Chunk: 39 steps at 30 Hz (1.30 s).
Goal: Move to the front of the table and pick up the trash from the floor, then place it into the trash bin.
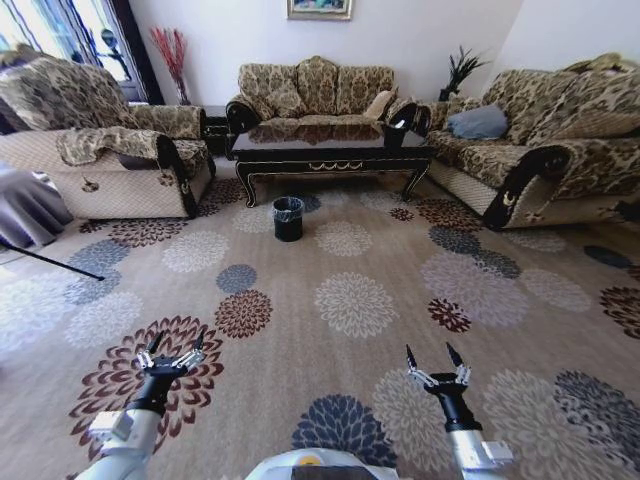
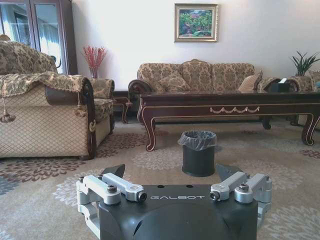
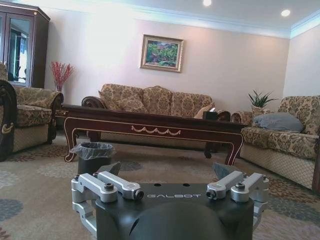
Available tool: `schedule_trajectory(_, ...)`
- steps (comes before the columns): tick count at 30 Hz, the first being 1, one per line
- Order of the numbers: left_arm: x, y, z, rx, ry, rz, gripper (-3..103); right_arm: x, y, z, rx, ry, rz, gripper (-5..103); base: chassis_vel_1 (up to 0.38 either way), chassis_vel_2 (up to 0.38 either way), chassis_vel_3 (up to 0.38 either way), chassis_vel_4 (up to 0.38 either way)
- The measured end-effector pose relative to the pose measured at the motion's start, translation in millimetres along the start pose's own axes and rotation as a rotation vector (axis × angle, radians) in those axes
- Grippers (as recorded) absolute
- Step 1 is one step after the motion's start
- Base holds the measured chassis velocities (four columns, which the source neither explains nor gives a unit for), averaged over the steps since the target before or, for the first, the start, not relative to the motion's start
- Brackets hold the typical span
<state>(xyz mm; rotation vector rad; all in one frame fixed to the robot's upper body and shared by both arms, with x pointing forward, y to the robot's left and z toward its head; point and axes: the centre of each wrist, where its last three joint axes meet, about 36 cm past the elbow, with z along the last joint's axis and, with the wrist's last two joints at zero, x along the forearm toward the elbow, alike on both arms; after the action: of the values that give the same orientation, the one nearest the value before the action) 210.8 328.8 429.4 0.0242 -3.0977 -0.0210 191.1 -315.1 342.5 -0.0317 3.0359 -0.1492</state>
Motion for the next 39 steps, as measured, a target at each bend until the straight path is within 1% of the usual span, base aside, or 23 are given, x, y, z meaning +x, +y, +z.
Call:
schedule_trajectory(29,0.0,0.0,0.0,0.0,0.0,0.0,100,0.0,0.0,0.0,0.0,0.0,0.0,100,-0.011,-0.011,0.011,0.012)
schedule_trajectory(39,0.0,0.0,0.0,0.0,0.0,0.0,100,0.0,0.0,0.0,0.0,0.0,0.0,100,-0.072,-0.065,0.065,0.068)
